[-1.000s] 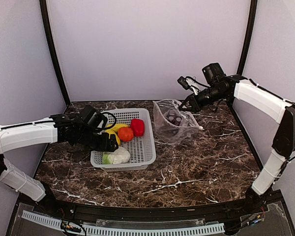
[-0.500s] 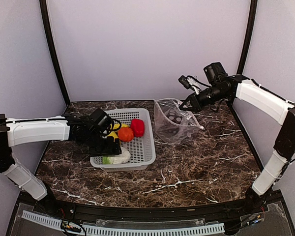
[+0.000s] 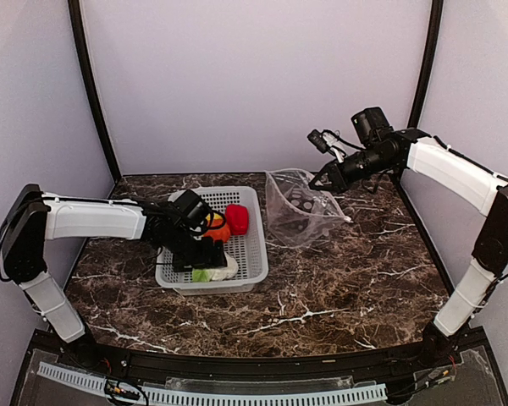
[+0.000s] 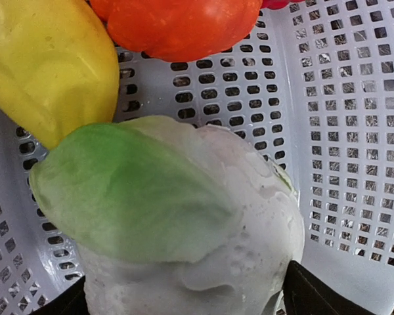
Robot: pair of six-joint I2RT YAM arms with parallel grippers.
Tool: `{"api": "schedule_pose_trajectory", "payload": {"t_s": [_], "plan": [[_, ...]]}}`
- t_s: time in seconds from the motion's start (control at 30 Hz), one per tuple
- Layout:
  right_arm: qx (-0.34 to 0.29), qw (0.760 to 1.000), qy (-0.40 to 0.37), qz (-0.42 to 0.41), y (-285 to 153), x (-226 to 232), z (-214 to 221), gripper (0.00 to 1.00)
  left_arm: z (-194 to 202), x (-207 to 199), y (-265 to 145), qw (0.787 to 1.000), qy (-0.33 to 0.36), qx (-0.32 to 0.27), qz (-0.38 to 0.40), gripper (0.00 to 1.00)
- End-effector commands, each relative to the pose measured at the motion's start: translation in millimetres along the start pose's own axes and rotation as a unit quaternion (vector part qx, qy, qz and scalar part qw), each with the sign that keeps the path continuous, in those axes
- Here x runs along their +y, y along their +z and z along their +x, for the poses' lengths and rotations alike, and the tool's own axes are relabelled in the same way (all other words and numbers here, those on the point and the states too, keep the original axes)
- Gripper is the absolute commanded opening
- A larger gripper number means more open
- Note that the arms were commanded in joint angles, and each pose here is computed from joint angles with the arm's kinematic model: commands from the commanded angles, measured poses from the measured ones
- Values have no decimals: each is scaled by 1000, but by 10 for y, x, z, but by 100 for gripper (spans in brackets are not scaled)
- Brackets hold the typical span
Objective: Place the food in the zip-top bag and seal the zipper
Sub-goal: Pick up the fake vegetable from the bin.
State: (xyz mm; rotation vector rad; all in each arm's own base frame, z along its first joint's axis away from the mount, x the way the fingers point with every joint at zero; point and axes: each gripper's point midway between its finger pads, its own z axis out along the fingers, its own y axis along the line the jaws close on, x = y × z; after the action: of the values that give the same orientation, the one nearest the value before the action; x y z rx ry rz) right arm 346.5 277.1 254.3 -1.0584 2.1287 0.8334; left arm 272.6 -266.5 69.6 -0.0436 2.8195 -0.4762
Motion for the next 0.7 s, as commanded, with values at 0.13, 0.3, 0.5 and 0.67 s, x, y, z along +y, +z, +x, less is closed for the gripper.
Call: {"api": "schedule_pose_trajectory", "payload": {"t_s": [0.13, 0.3, 0.5, 0.67], "plan": [[-10, 1000, -13, -3, -48, 77, -26, 0, -89, 38, 82, 1000, 8, -8, -15, 78], [-7, 1000, -17, 7, -70, 53, -39, 0, -259, -1, -181, 998, 20, -59, -10, 71], [-3, 999, -35, 33, -163, 0, -142, 0, -435, -115, -656, 990, 50, -126, 25, 65], [8, 992, -46, 115, -326, -325, -364, 0, -511, -196, -922, 980, 92, -167, 49, 60]]}}
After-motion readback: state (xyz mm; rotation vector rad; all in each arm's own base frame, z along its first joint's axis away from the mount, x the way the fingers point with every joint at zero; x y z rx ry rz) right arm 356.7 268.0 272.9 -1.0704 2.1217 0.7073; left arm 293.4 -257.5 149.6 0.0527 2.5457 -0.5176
